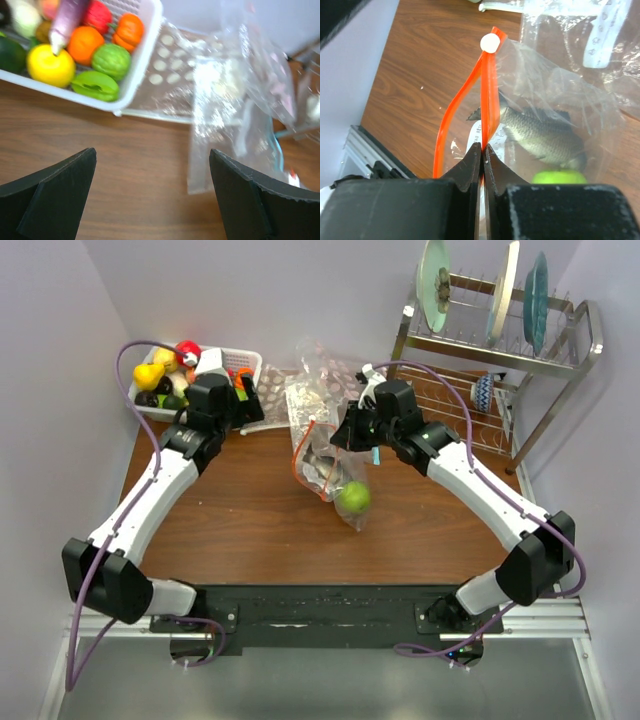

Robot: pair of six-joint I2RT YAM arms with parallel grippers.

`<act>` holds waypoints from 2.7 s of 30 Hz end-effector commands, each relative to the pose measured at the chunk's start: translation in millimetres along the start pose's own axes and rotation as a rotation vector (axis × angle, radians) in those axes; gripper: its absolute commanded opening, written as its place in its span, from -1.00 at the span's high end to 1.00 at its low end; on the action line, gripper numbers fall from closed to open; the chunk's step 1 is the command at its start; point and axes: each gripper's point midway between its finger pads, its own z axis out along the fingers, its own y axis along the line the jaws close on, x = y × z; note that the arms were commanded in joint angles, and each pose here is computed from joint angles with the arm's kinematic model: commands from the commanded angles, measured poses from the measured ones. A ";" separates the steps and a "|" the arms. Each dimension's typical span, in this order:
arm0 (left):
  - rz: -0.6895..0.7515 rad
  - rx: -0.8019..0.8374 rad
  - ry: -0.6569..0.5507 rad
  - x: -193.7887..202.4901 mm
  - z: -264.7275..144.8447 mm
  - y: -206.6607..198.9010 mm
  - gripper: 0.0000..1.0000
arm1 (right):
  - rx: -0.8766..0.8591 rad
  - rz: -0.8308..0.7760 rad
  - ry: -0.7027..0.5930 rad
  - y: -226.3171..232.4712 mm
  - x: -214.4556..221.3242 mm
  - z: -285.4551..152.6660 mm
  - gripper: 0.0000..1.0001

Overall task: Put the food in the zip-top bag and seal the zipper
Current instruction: Place the fake fruit in the zipper food storage bag, then pick up the fake vegetable from the bin.

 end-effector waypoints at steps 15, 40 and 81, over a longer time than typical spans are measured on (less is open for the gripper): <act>-0.037 -0.272 -0.052 -76.8 141.4 98.1 -1.00 | -0.095 -0.002 -0.059 16.7 -21.9 -14.5 1.00; 0.024 -0.156 0.034 -12.0 294.6 161.0 -0.37 | -0.088 0.011 -0.051 18.3 -29.8 -11.1 1.00; -0.071 0.611 0.069 -24.8 -25.7 -62.9 0.51 | -0.104 0.012 -0.044 20.6 -28.8 -11.4 1.00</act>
